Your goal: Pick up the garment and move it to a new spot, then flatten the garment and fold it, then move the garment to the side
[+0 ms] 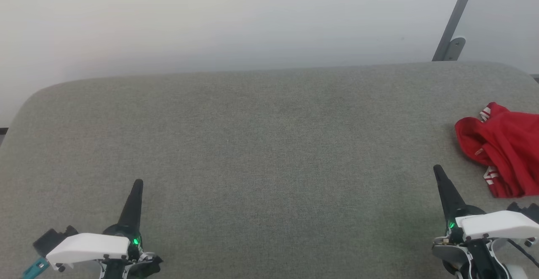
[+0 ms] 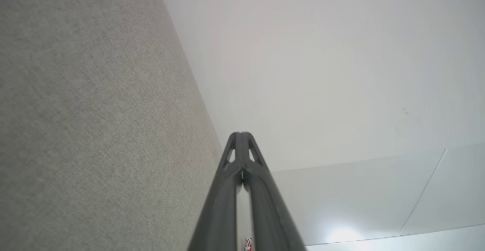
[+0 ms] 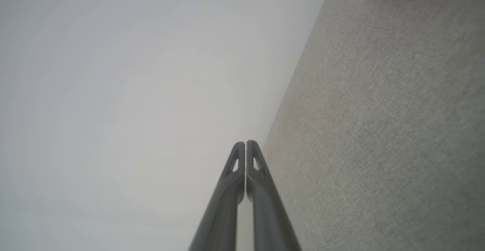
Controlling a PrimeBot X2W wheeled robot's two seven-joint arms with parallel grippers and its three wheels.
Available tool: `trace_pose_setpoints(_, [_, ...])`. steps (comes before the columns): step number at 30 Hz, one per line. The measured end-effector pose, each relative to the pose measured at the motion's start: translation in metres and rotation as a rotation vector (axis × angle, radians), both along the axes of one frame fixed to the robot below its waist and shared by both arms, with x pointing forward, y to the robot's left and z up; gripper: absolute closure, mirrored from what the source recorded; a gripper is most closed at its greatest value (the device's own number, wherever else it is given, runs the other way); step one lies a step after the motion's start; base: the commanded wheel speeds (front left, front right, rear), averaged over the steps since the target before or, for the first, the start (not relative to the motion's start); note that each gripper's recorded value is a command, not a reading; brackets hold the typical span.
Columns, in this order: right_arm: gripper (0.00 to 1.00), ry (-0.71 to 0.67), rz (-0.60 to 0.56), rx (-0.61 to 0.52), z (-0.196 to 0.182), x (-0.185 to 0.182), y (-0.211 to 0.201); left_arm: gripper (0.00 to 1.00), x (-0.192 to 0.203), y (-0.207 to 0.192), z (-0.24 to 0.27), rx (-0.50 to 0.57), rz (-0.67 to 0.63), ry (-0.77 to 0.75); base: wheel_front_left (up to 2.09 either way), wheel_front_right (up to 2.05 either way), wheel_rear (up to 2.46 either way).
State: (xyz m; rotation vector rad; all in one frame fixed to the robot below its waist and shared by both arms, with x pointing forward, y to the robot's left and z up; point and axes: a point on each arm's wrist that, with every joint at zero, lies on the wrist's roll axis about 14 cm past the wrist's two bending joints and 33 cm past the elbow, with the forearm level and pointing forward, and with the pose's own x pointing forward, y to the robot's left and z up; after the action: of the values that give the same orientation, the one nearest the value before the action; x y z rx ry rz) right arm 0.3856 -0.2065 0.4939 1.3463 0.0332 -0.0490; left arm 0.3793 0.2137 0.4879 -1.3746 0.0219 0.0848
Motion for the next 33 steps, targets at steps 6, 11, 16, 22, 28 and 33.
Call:
trace_pose_setpoints(6, [1.0,-0.01,0.001,0.056,0.002,0.001,0.001,1.0,0.003,-0.004,0.005,-0.05,-0.009,-0.019,0.0,0.0,0.0])
trace_pose_setpoints(11, [1.0,-0.017,0.003,0.094,0.004,0.001,0.003,1.0,0.004,-0.006,0.006,-0.08,-0.014,-0.024,0.0,0.0,0.0])
trace_pose_setpoints(16, [1.0,-0.024,0.004,0.13,0.006,0.001,0.004,1.0,0.005,-0.008,0.008,-0.111,-0.021,-0.032,0.0,0.0,0.0])
trace_pose_setpoints(22, [1.0,-0.032,0.006,0.169,0.008,0.002,0.005,1.0,0.006,-0.01,0.011,-0.148,-0.029,-0.042,0.0,0.0,0.0])
trace_pose_setpoints(28, [1.0,-0.042,0.009,0.207,0.01,0.002,0.006,1.0,0.008,-0.013,0.015,-0.185,-0.038,-0.057,0.0,0.0,0.0])
trace_pose_setpoints(33, [1.0,-0.048,0.009,0.225,0.011,0.003,0.006,1.0,0.008,-0.014,0.016,-0.197,-0.04,-0.059,0.0,0.0,0.0])
